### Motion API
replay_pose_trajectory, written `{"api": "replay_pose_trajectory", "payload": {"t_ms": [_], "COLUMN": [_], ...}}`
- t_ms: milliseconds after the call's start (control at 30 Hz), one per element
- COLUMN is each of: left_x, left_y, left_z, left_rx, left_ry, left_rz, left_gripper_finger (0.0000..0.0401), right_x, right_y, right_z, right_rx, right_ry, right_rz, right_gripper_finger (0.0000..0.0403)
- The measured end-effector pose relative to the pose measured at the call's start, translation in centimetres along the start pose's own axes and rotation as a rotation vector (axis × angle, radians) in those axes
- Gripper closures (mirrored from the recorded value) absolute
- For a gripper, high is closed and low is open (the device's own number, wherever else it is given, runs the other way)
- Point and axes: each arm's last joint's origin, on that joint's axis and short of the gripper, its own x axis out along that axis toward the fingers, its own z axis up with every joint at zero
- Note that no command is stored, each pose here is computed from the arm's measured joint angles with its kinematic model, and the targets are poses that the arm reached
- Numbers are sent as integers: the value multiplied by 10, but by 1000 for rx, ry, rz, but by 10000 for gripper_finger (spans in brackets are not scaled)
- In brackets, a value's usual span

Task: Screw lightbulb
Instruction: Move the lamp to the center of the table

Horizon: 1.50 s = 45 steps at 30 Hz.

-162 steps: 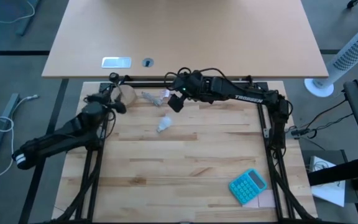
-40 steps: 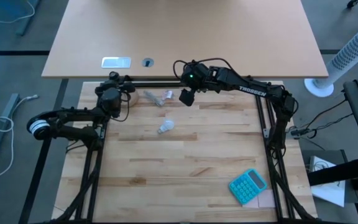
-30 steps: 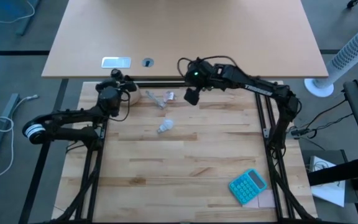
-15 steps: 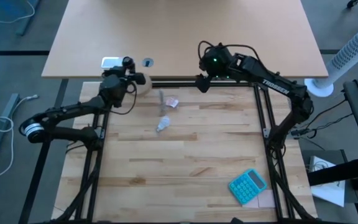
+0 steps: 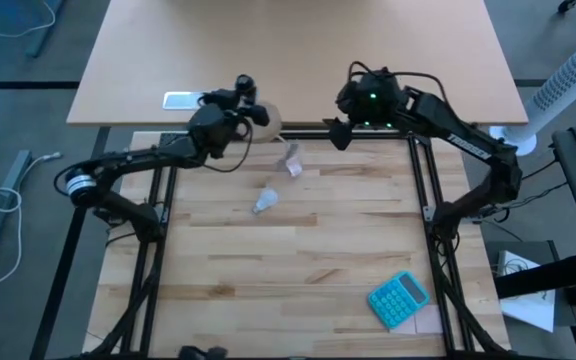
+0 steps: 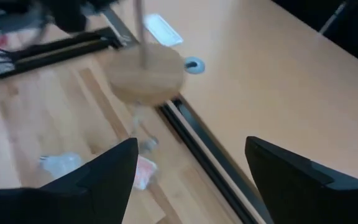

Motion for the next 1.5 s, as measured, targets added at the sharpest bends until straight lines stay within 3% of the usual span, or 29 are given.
{"api": "replay_pose_trajectory", "payload": {"t_ms": [333,500,767,967,1100,1267,1500], "left_x": [11,3,-27,-59,-81,-112,-131], "left_y": [-73,-106,-165,-192,-199,-210,-215], "left_z": [20,24,6,-13,-27,-26,-45], "left_rx": [-5,-105,-83,-65,-84,-115,-82], "left_ry": [10,29,128,181,226,213,249], "left_rz": [-257,-353,-511,-601,-567,-496,-433], "left_gripper_finger": [251,251,250,250,250,250,250], "right_x": [-61,-78,-108,-104,-102,-108,-106], "right_y": [-9,-6,12,28,46,69,90], "right_z": [-15,-31,-68,-99,-114,-121,-125], "right_rx": [41,92,203,214,196,193,188], "right_ry": [-23,18,15,91,148,195,198], "right_rz": [-3,20,133,204,281,388,331], "right_gripper_finger": [121,115,122,138,138,128,125]}}
